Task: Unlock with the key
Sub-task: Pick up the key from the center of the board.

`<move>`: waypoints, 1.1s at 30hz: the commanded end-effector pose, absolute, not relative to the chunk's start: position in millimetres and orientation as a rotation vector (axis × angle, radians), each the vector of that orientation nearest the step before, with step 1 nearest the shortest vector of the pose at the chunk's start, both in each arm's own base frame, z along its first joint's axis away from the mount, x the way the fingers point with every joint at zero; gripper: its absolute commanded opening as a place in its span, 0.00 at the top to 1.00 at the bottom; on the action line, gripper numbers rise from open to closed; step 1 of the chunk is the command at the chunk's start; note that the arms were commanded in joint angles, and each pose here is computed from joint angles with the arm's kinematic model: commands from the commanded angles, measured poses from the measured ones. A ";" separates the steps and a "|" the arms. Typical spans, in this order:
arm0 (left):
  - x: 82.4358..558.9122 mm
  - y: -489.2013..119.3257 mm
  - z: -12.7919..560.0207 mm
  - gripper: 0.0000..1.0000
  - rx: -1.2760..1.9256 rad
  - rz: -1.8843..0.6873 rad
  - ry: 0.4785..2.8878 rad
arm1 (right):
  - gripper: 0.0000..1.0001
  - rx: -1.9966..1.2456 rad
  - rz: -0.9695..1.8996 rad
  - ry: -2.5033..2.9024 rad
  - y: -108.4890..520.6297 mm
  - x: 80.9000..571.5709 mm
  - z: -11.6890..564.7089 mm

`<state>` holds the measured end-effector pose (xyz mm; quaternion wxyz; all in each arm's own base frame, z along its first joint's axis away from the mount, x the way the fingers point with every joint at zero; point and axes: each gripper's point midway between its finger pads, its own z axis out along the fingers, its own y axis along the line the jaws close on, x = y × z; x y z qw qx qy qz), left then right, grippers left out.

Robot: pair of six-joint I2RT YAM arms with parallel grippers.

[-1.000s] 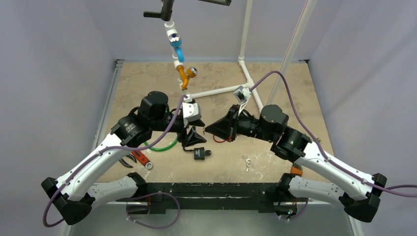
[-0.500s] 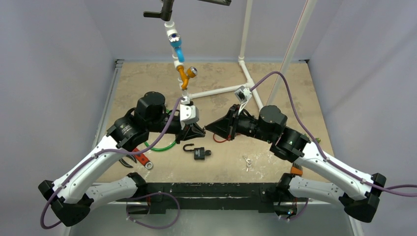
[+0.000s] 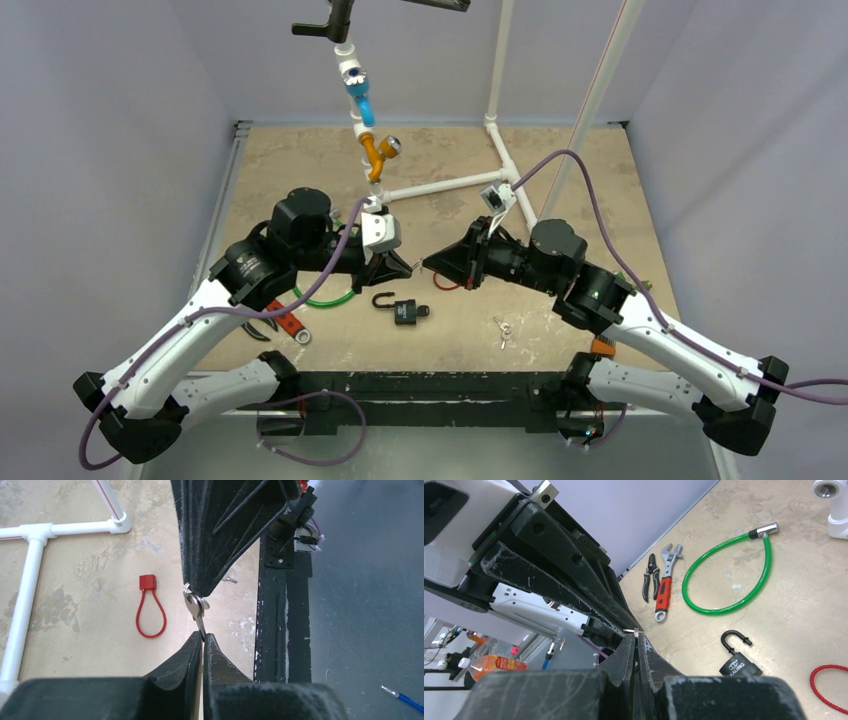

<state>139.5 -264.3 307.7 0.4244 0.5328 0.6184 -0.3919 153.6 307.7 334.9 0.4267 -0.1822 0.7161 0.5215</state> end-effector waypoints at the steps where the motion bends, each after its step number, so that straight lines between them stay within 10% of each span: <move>1: 148.0 -261.9 345.1 1.00 1.264 -0.920 1.455 | 1.00 -0.501 1.272 1.789 303.5 150.0 329.1; 26: 128.9 -256.6 337.6 1.00 1.396 -0.959 1.420 | 1.00 -0.614 1.271 1.756 305.6 141.6 344.3; 33: 135.8 -255.1 337.9 1.00 1.379 -0.916 1.425 | 0.67 -0.639 1.281 1.738 303.5 136.7 348.7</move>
